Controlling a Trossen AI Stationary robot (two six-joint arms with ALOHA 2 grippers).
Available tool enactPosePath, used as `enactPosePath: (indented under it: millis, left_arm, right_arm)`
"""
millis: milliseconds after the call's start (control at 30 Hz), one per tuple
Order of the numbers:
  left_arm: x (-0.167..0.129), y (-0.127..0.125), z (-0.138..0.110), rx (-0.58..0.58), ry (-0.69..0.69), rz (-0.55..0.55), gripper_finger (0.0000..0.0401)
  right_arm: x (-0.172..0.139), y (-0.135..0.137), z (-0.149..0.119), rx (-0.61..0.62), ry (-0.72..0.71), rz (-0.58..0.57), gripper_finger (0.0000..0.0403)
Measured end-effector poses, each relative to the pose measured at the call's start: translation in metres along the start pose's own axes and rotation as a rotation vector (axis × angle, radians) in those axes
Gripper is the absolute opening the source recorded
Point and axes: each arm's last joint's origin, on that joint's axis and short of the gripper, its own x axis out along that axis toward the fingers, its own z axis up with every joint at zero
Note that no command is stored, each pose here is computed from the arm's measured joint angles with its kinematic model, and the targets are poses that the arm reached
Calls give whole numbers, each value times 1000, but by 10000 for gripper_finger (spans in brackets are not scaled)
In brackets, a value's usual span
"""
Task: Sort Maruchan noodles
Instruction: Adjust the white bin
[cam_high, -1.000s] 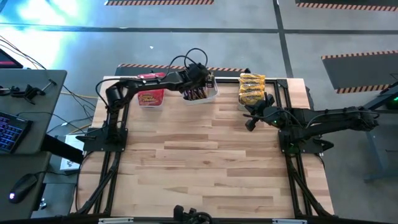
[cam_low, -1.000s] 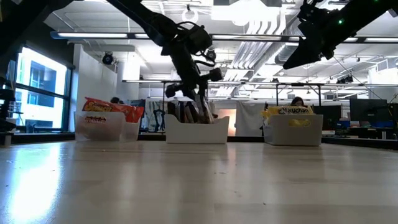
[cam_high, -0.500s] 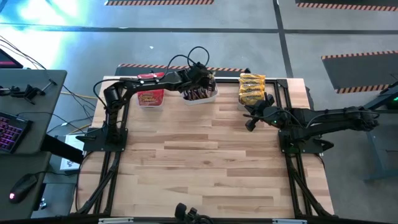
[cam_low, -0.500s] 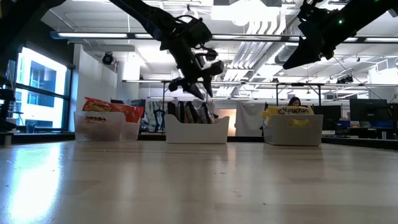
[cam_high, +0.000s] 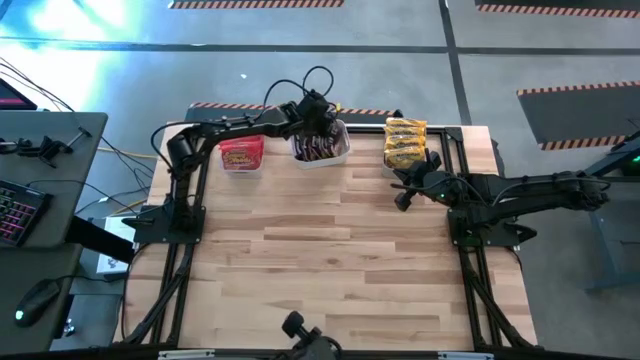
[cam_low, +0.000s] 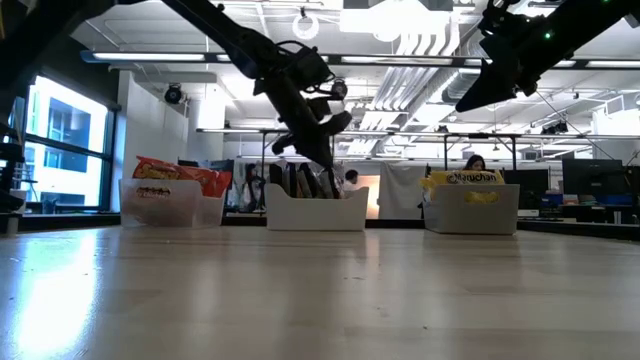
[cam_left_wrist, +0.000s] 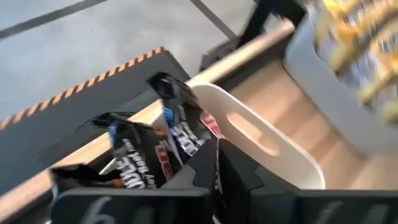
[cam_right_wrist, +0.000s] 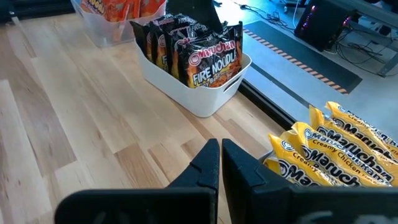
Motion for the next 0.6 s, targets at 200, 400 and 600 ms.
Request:
enactPosePath:
  millis: [200, 400, 600]
  left_arm:
    - [-22, -6, 1, 211, 22, 16, 6]
    - [-63, -9, -41, 285, 21, -22, 1]
    - [-104, -7, -105, 339, 28, -185, 1]
  right_arm:
    - [2, 1, -2, -11, 17, 1, 0]
    - [6, 5, -3, -41, 35, 31, 0]
    - [10, 7, -2, -74, 36, 26, 0]
